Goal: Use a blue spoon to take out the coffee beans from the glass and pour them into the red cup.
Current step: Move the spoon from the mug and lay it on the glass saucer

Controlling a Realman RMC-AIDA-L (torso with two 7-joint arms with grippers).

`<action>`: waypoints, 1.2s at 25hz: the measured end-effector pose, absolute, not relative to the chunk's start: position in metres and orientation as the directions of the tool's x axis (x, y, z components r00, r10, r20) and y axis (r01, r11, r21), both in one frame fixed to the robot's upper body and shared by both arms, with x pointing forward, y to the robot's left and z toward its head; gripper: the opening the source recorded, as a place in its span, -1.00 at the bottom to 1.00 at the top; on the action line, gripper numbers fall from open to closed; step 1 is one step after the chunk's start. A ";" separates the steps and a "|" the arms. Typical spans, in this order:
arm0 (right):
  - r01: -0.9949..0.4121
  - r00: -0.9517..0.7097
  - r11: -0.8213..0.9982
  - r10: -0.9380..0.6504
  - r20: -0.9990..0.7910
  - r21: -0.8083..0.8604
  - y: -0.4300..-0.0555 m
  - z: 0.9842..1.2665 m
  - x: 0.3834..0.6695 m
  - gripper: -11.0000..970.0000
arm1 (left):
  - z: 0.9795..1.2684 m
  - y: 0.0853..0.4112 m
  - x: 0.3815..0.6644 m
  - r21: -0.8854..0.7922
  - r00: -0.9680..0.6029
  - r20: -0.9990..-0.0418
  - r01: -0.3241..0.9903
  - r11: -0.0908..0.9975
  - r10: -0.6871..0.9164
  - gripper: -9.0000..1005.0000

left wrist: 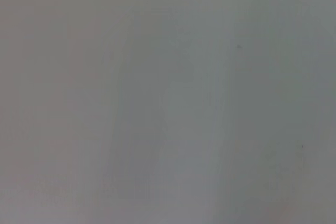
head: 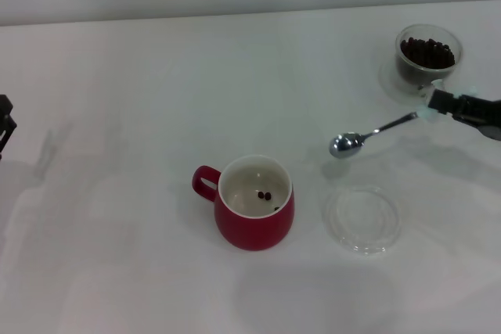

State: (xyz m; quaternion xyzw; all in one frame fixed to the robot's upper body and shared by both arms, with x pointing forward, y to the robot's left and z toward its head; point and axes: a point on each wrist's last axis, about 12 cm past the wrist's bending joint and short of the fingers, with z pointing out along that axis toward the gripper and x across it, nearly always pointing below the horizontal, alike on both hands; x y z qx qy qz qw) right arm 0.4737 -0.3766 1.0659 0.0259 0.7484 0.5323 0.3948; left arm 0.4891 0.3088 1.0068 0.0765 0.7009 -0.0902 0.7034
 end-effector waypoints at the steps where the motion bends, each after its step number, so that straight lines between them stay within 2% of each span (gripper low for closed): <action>1: -0.381 -0.687 0.438 0.456 -0.566 0.815 -0.378 1.065 0.472 -0.49 | 1.007 0.308 0.490 -0.019 0.001 -1.000 0.235 0.972 -0.020 0.54; 13: -0.427 -0.726 0.509 0.300 -0.619 0.747 -0.375 1.052 0.460 -0.48 | 1.008 0.308 0.493 -0.014 0.005 -1.000 0.242 0.970 -0.016 0.55; 30: -0.393 -0.733 0.626 0.230 -0.641 0.674 -0.384 1.037 0.459 -0.47 | 1.009 0.307 0.494 -0.013 0.007 -1.000 0.243 0.970 -0.015 0.55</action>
